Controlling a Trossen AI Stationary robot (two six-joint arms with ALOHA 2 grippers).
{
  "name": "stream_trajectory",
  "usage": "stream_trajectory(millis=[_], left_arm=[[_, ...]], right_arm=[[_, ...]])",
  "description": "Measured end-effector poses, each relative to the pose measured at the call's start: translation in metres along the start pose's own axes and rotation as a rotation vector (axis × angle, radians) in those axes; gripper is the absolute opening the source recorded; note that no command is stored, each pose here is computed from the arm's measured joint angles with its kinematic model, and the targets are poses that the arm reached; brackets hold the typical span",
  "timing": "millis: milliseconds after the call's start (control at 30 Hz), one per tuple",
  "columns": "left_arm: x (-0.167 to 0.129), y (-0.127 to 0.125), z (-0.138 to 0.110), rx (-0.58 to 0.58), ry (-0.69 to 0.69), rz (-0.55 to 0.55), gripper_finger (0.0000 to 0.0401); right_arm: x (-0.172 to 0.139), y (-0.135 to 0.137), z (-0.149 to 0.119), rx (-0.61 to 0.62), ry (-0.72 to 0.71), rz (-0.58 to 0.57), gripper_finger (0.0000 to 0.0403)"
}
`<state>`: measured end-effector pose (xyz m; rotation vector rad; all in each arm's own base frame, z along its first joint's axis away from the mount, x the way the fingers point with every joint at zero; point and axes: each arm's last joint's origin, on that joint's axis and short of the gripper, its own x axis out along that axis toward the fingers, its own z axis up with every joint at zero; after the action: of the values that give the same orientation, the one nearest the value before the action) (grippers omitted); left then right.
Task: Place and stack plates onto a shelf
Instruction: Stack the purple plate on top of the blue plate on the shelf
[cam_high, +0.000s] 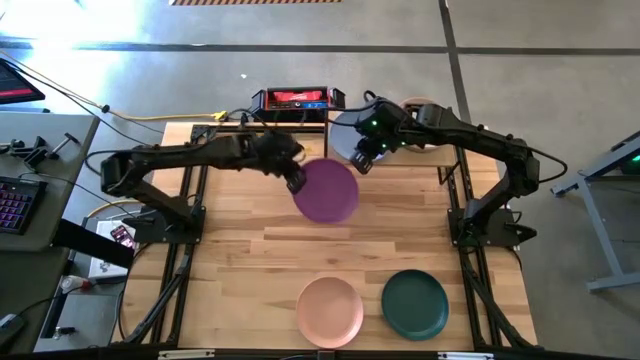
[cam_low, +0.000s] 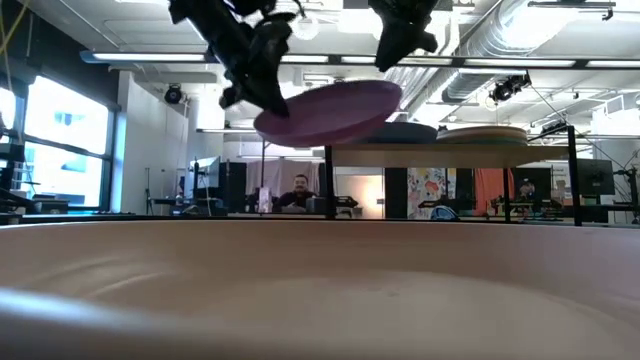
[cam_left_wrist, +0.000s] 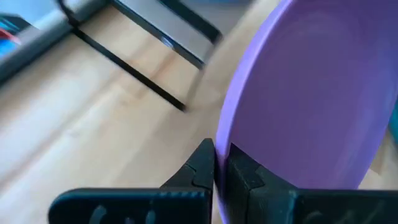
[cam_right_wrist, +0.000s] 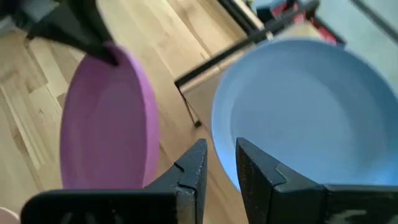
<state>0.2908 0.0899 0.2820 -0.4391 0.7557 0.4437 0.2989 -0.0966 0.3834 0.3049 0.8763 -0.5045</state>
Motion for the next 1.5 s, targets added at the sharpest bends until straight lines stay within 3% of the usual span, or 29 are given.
stream_trajectory(millis=[267,567,967,1200,1500], left_arm=[[-0.027,0.018,0.011,0.007,-0.128,0.135,0.0003],[-0.031,0.029,0.016,0.035,-0.198,0.292,0.0004],[-0.033,0.026,0.027,0.045,-0.319,0.318,0.0005],[-0.033,0.026,0.027,0.017,-0.326,0.317,0.0005],[-0.035,0.025,0.034,0.013,-0.399,0.301,0.0005]], right_arm=[[-0.001,0.001,0.014,-0.144,-0.151,-0.045,0.0063],[-0.005,0.002,0.029,-0.338,-0.307,-0.154,0.0068],[-0.004,-0.006,0.032,-0.496,-0.302,-0.183,0.0113],[-0.004,-0.004,0.03,-0.506,-0.292,-0.135,0.0115],[-0.003,-0.004,0.028,-0.418,-0.272,-0.135,0.0115]])
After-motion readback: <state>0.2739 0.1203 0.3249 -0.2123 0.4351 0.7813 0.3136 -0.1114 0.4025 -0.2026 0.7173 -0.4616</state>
